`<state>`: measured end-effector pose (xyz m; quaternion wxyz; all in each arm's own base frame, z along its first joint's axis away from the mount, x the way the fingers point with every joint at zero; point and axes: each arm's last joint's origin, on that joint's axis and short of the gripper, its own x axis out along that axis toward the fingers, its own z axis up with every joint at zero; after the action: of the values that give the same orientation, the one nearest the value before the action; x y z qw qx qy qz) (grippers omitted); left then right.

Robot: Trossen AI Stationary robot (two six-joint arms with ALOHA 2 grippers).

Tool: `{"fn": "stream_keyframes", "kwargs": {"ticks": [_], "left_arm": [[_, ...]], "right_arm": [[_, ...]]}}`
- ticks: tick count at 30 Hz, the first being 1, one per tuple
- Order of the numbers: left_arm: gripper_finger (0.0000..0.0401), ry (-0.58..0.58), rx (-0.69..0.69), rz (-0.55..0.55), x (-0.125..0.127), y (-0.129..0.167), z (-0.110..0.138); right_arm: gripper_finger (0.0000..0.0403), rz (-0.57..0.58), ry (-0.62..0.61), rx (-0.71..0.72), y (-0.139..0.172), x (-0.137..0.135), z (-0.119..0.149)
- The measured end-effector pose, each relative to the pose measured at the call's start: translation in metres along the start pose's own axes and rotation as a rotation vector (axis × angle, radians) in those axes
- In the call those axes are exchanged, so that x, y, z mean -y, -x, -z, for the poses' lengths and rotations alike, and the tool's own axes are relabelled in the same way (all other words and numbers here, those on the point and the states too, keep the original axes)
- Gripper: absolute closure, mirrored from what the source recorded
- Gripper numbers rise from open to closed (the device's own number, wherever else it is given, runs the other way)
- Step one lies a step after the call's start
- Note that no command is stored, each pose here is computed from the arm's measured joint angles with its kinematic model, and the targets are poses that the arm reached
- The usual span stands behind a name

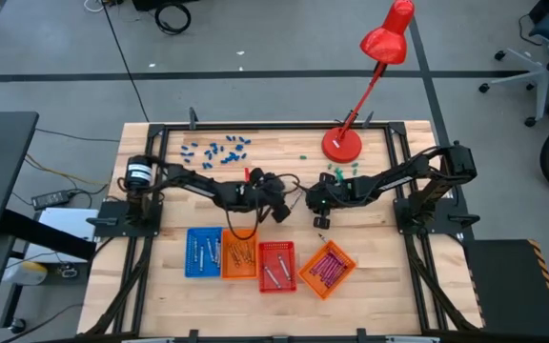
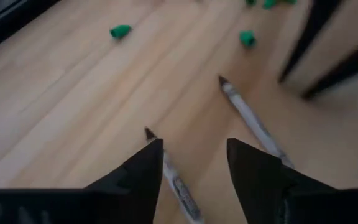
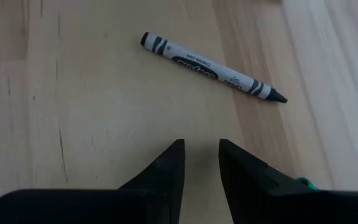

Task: Sort crayons
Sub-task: Put the black crayon into the blue bin

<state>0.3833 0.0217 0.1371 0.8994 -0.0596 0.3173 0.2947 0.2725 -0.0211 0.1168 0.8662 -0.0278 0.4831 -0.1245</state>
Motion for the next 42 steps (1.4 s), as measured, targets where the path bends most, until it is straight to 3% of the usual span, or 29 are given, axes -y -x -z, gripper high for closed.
{"fn": "stream_keyframes", "kwargs": {"ticks": [9,22,27,37,42], "left_arm": [[0.0184,0.103,0.096,0.002,-0.017,-0.007,0.016],[0.0190,0.106,0.104,-0.026,-0.006,-0.030,0.049],[0.0233,0.094,0.084,-0.022,-0.004,-0.030,0.052],[0.0365,0.013,0.045,-0.007,-0.001,-0.027,0.056],[0.0373,-0.002,0.036,-0.004,-0.004,-0.021,0.050]], "right_arm": [[0.0298,-0.006,0.021,0.006,-0.001,0.000,0.000],[0.0298,-0.009,0.024,0.016,-0.001,-0.001,0.000],[0.0298,-0.009,0.024,0.016,-0.001,-0.001,0.000],[0.0298,-0.011,0.024,0.012,-0.001,-0.001,0.000],[0.0298,-0.011,0.026,0.005,-0.001,-0.001,0.001]]}}
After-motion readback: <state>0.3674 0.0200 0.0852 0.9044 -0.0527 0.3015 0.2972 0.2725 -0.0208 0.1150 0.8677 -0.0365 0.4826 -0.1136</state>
